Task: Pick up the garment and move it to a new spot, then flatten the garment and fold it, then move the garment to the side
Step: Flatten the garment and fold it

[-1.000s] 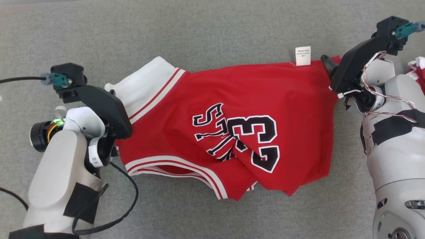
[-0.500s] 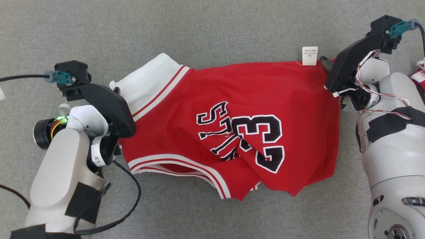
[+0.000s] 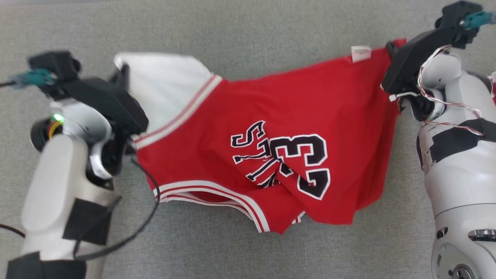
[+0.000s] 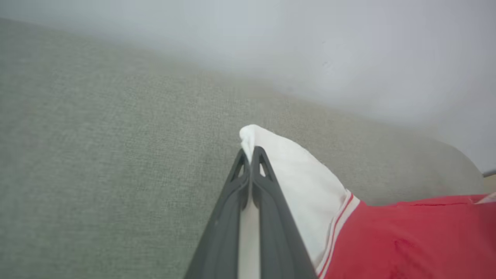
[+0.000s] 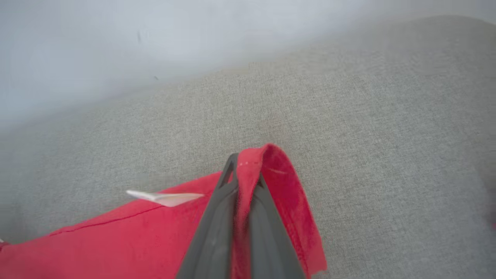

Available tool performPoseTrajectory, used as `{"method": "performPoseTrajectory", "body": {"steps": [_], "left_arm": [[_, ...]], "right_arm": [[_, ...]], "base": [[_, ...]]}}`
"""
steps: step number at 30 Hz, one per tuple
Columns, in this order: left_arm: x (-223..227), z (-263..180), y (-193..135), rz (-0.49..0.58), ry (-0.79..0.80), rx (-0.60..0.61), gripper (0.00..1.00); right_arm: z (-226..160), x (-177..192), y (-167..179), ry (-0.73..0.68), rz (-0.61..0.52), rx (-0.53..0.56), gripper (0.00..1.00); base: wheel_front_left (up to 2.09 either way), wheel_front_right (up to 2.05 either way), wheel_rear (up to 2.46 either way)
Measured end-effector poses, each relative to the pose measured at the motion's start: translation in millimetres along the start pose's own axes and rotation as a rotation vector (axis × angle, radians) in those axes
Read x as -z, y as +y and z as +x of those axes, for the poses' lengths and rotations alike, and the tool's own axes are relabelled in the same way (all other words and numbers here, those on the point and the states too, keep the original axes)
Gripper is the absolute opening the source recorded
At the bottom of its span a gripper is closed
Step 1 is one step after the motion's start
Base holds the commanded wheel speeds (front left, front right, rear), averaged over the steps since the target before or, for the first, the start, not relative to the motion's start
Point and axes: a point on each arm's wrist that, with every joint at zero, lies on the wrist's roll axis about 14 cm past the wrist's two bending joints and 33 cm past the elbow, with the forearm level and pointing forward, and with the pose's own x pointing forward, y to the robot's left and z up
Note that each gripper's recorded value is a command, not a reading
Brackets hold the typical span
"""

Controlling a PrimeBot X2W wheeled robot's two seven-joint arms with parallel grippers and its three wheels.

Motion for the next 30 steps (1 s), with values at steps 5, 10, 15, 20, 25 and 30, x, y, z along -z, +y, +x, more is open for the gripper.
{"method": "performPoseTrajectory", "body": {"steps": [5, 10, 15, 20, 25, 30], "left_arm": [[-70.2, -13.3, -24.2, -0.042, -0.227, 0.095, 0.00], [-137.0, -41.3, -52.0, -0.044, -0.428, 0.188, 0.00], [-188.4, -77.7, -83.1, -0.028, -0.577, 0.272, 0.00], [-224.7, -110.6, -104.5, -0.008, -0.696, 0.328, 0.00], [-263.0, -151.9, -127.8, 0.023, -0.824, 0.383, 0.00], [-290.4, -188.5, -149.1, 0.042, -0.920, 0.440, 0.00]], "right_arm": [[-20.2, -47.2, 12.4, -0.164, -0.010, -0.044, 0.00], [-54.4, -96.1, 17.9, -0.331, -0.022, -0.076, 0.00], [-93.8, -129.5, 24.3, -0.454, -0.037, -0.105, 0.00], [-129.0, -156.7, 24.4, -0.559, -0.057, -0.112, 0.00], [-172.4, -185.1, 23.6, -0.678, -0.080, -0.114, 0.00], [-208.7, -202.3, 21.5, -0.766, -0.108, -0.109, 0.00]], "base": [[0.00, 0.00, 0.00], [0.00, 0.00, 0.00], [0.00, 0.00, 0.00], [0.00, 0.00, 0.00], [0.00, 0.00, 0.00], [0.00, 0.00, 0.00]]}}
